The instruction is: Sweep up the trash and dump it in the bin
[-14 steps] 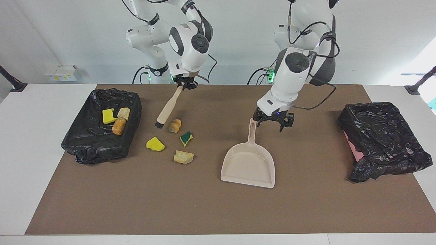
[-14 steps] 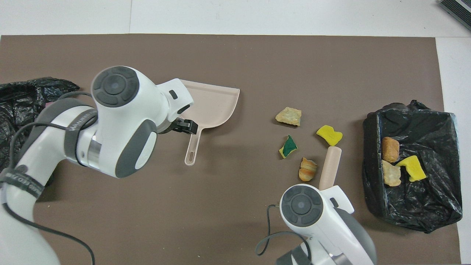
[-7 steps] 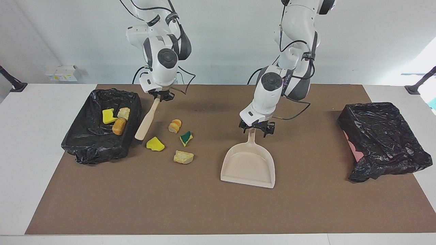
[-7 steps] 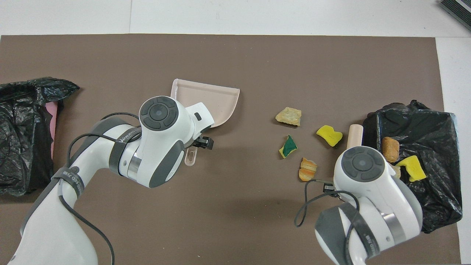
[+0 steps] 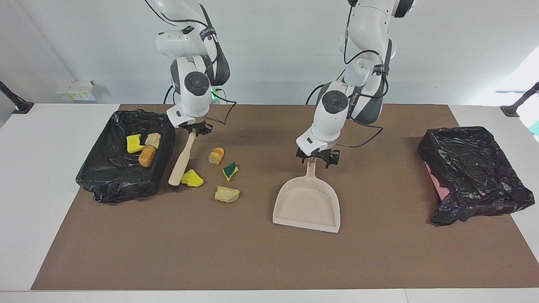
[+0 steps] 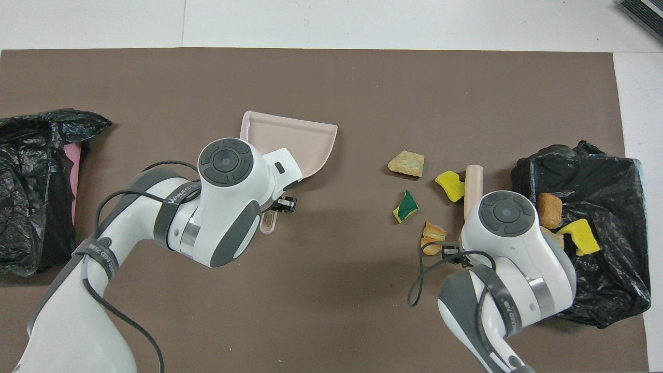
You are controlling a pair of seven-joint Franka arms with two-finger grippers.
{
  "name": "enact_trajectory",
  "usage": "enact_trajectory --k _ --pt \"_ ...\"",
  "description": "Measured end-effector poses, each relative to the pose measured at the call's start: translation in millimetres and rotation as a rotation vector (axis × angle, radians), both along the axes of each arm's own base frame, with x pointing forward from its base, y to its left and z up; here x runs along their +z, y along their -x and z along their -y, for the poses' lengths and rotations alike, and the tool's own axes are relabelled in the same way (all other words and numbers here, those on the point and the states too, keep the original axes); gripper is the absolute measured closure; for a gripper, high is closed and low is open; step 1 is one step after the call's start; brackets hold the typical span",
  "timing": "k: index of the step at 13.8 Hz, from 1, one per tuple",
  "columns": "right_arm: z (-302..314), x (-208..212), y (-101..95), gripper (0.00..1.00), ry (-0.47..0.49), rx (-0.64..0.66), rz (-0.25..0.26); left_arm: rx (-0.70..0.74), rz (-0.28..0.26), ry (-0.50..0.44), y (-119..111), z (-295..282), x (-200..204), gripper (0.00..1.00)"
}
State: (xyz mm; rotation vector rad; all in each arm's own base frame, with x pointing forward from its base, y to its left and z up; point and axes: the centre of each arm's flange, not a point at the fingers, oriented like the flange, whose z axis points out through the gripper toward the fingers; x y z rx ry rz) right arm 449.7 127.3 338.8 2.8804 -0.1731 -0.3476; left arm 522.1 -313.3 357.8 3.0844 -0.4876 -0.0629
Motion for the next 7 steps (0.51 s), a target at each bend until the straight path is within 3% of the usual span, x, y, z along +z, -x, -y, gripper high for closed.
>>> enact_trajectory --k 1,2,7 --pt "-10 -2 0.2 0.74 -0.018 0.034 -0.012 0.000 0.006 0.003 -1 0 3 0.63" --pt "-24 -4 1.5 0.74 -0.039 0.063 -0.024 0.000 0.013 0.006 -3 0 7 0.69" --pt "-91 7 -3.2 0.74 -0.124 0.178 -0.021 -0.053 -0.013 -0.013 -12 -12 40 0.69"
